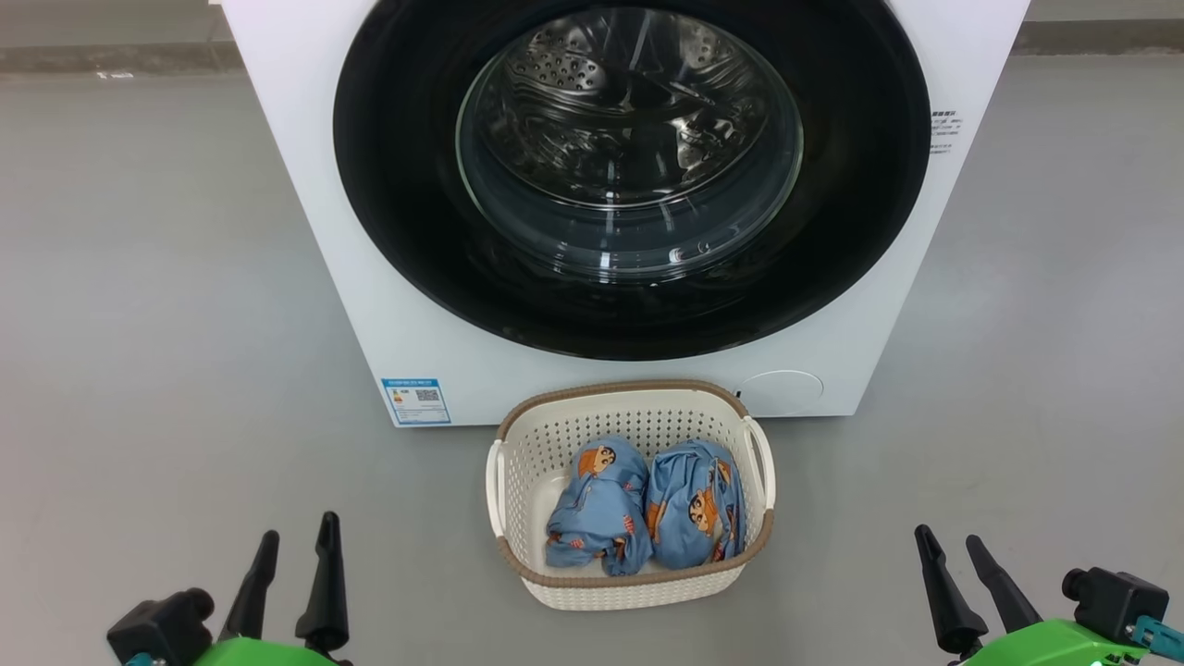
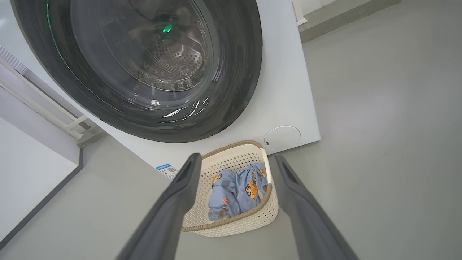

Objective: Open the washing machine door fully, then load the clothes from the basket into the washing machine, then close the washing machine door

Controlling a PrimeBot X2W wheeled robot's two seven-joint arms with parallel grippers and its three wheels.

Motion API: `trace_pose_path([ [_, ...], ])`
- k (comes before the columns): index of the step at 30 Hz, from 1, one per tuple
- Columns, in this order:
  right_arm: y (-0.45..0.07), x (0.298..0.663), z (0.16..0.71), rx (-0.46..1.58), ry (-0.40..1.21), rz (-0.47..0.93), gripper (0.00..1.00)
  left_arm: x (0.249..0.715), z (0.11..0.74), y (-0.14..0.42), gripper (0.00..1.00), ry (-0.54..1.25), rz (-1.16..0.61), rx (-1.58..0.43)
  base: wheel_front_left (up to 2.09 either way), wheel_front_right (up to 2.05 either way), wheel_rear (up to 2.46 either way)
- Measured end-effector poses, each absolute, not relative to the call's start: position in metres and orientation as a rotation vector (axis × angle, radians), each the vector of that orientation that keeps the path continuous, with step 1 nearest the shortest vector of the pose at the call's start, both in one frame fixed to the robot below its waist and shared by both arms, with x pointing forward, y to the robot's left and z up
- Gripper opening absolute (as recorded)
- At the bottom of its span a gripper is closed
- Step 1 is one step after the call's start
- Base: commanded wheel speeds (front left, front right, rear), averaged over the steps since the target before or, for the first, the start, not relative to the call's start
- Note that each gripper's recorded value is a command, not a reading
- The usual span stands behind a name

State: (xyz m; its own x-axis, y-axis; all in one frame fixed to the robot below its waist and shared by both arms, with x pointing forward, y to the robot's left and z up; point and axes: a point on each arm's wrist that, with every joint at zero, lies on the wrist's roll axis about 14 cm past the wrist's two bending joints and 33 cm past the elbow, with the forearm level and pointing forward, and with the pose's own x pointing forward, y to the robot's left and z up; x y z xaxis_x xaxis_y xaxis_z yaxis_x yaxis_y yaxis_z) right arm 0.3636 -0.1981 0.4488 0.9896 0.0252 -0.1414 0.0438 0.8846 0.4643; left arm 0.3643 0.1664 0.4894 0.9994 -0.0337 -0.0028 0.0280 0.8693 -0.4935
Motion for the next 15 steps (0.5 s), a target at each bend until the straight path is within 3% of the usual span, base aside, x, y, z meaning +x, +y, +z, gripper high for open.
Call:
trace_pose_path([
  [15, -0.1981, 0.3651, 0.4542, 0.323, 0.117, 0.026, 1.00, 0.3628, 0.4965, 0.1625, 1.00, -0.025, -0.068, -0.352, 0.00, 0.00, 0.00],
])
